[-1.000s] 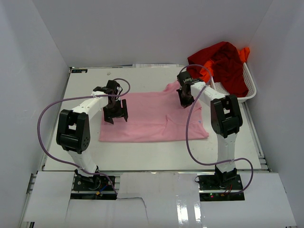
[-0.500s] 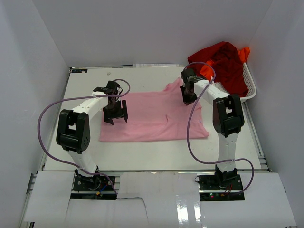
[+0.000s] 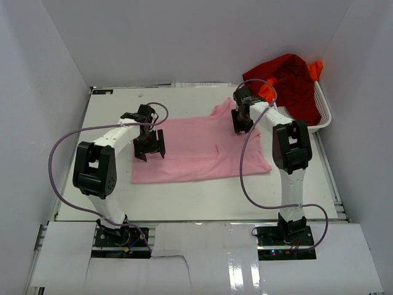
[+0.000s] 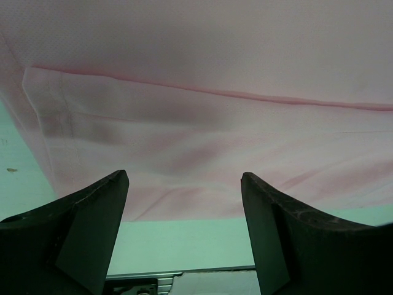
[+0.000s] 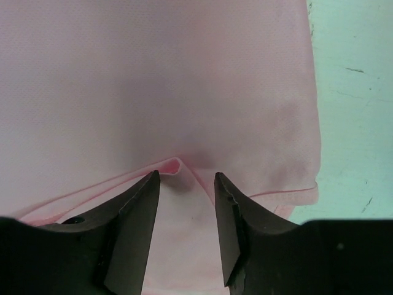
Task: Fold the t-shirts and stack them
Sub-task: Fold the flattened tshirt in 1/3 of the way, then grap the side of the flattened tshirt furthest away from the robot with both arms
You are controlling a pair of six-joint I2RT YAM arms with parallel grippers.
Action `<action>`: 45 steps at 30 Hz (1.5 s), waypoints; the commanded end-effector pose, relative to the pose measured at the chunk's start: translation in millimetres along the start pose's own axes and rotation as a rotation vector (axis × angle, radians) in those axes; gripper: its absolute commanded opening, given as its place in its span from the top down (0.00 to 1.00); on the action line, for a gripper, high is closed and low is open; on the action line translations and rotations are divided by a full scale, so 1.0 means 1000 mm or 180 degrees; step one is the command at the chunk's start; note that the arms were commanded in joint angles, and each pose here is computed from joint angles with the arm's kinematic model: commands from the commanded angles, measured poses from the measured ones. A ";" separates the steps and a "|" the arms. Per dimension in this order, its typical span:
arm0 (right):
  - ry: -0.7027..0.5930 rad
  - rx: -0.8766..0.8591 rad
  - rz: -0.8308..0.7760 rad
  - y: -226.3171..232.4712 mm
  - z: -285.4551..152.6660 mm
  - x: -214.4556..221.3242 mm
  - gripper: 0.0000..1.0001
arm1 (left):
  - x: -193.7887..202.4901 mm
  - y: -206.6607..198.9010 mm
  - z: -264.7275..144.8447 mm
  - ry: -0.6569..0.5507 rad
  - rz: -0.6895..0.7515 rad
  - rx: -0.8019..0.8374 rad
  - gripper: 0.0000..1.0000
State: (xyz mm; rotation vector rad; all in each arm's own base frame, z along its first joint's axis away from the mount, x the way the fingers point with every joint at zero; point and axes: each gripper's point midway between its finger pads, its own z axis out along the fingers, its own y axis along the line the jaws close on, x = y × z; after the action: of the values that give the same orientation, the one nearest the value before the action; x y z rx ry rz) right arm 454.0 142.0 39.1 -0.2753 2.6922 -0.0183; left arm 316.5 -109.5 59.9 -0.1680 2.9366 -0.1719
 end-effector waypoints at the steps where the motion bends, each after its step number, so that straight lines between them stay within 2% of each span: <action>1: -0.0250 0.0062 0.0054 -0.006 -0.009 -0.019 0.52 | -0.009 -0.003 -0.019 -0.0223 0.0050 0.0067 0.15; 4: -0.0457 0.0042 0.0089 -0.006 -0.022 -0.035 0.51 | -0.019 0.008 -0.024 -0.0360 0.0006 -0.0106 0.15; 8: -0.0712 -0.0030 0.0017 -0.004 -0.040 -0.069 0.49 | -0.064 0.015 -0.049 -0.0651 -0.0185 0.0165 0.15; 9: -0.0741 -0.0040 0.0004 -0.003 -0.044 -0.076 0.47 | -0.073 0.019 -0.052 -0.0702 -0.0204 0.0163 0.15; 11: -0.0863 -0.0083 -0.0017 -0.001 -0.052 -0.098 0.36 | -0.096 0.027 -0.058 -0.0745 -0.0242 0.0124 0.15; 13: -0.0976 -0.0136 -0.0017 0.000 -0.056 -0.115 0.36 | -0.111 0.031 -0.052 -0.0709 -0.0321 0.0130 0.15; 16: -0.1252 -0.0215 -0.0016 0.002 -0.057 -0.147 0.35 | -0.139 0.031 -0.060 -0.0894 -0.0424 0.0094 0.15; 19: -0.1520 -0.0289 -0.0002 0.002 -0.047 -0.169 0.35 | -0.164 0.034 -0.058 -0.1041 -0.0546 0.0064 0.15; 21: -0.1551 -0.0355 0.0017 0.001 -0.033 -0.173 0.35 | -0.175 0.033 -0.051 -0.1090 -0.0607 0.0079 0.15; 27: -0.1592 -0.0744 0.0152 0.000 0.004 -0.181 0.34 | -0.194 0.062 -0.029 -0.1118 -0.0883 -0.0093 0.15; 34: -0.1820 -0.0996 0.0432 -0.013 0.026 -0.196 0.36 | -0.212 0.103 -0.028 -0.1221 -0.1199 -0.0082 0.15; 41: -0.1897 -0.1267 0.0674 -0.012 0.035 -0.205 0.36 | -0.216 0.105 -0.023 -0.1207 -0.1212 -0.0002 0.15; 45: -0.1761 -0.1256 0.0673 -0.011 0.047 -0.194 0.37 | -0.214 0.103 -0.017 -0.1156 -0.1212 0.0040 0.15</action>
State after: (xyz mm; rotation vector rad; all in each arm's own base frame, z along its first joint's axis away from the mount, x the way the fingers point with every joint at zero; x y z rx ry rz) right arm 642.0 158.9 77.0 -0.0785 2.1661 0.5186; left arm 502.3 28.7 96.8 -0.7020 2.5357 -0.1445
